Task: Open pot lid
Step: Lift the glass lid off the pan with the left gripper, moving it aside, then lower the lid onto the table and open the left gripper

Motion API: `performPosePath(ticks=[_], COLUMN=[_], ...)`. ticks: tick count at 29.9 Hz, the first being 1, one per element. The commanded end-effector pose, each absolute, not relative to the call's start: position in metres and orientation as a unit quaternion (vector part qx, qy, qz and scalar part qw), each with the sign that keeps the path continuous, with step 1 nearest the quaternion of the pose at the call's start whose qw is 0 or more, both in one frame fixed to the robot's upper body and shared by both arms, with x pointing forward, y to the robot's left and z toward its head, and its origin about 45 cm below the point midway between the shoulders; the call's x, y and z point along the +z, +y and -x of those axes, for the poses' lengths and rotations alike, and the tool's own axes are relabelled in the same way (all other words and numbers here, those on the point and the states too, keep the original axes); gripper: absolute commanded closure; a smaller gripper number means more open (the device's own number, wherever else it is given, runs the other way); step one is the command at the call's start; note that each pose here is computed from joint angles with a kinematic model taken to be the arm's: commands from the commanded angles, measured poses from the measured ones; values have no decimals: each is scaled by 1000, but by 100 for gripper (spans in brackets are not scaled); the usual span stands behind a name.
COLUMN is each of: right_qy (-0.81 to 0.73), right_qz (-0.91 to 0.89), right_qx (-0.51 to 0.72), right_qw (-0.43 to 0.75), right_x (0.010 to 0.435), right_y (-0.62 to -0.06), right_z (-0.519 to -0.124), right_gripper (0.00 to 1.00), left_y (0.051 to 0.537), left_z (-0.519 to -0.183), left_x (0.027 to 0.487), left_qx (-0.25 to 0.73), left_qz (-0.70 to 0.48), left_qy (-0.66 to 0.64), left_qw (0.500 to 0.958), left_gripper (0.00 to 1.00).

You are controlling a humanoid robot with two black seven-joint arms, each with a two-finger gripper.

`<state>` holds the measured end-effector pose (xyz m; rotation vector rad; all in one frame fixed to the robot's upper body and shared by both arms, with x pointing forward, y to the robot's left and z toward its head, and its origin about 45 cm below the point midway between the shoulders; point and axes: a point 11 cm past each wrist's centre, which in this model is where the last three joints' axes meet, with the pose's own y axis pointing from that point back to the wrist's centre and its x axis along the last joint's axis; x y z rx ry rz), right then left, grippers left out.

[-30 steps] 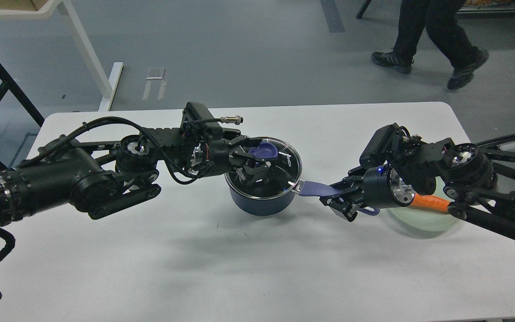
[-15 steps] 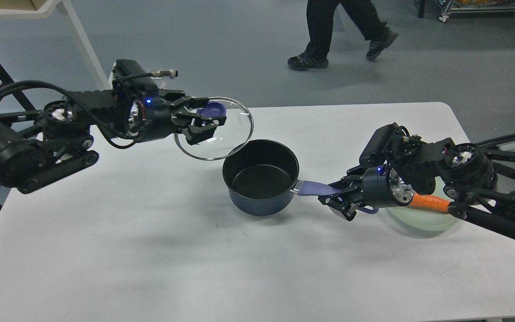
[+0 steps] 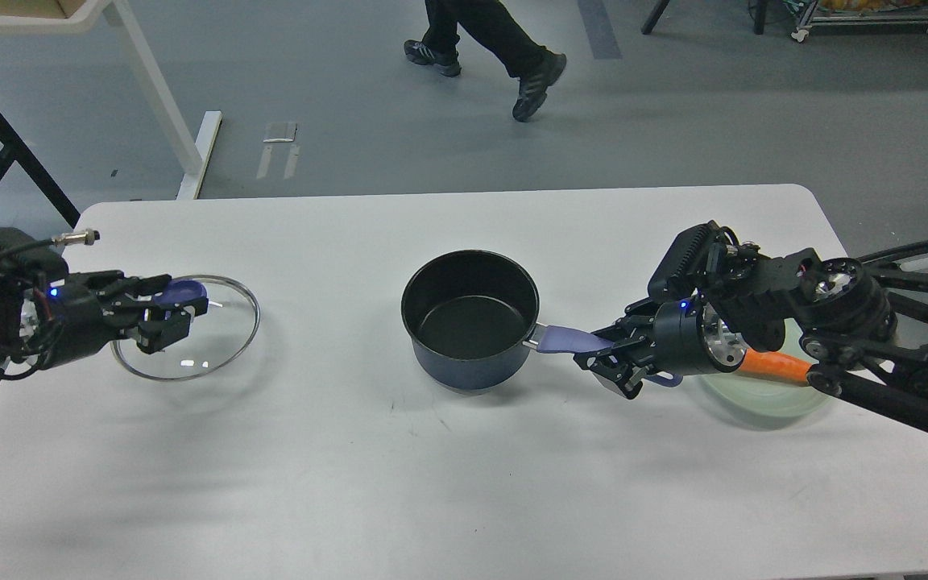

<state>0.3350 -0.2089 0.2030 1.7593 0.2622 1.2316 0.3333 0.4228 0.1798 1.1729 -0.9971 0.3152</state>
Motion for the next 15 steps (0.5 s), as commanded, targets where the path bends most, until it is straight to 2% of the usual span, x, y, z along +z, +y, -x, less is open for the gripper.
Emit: performPosePath(ticks=[1,15], right_qy=[108,107], right_qz=[-719,-720], right_qx=[500,497], right_qw=[469,472], right_x=[201,201], right_y=[-209,-213], right_z=[-333,-333], right_gripper=[79,79], left_y=[426,443], left_z=[-314,-314], left_x=[157,142], left_qx=[136,156], left_qz=[-531,-554], left_qy=[-439,-437], left_qw=[712,691], left_gripper=[61,56])
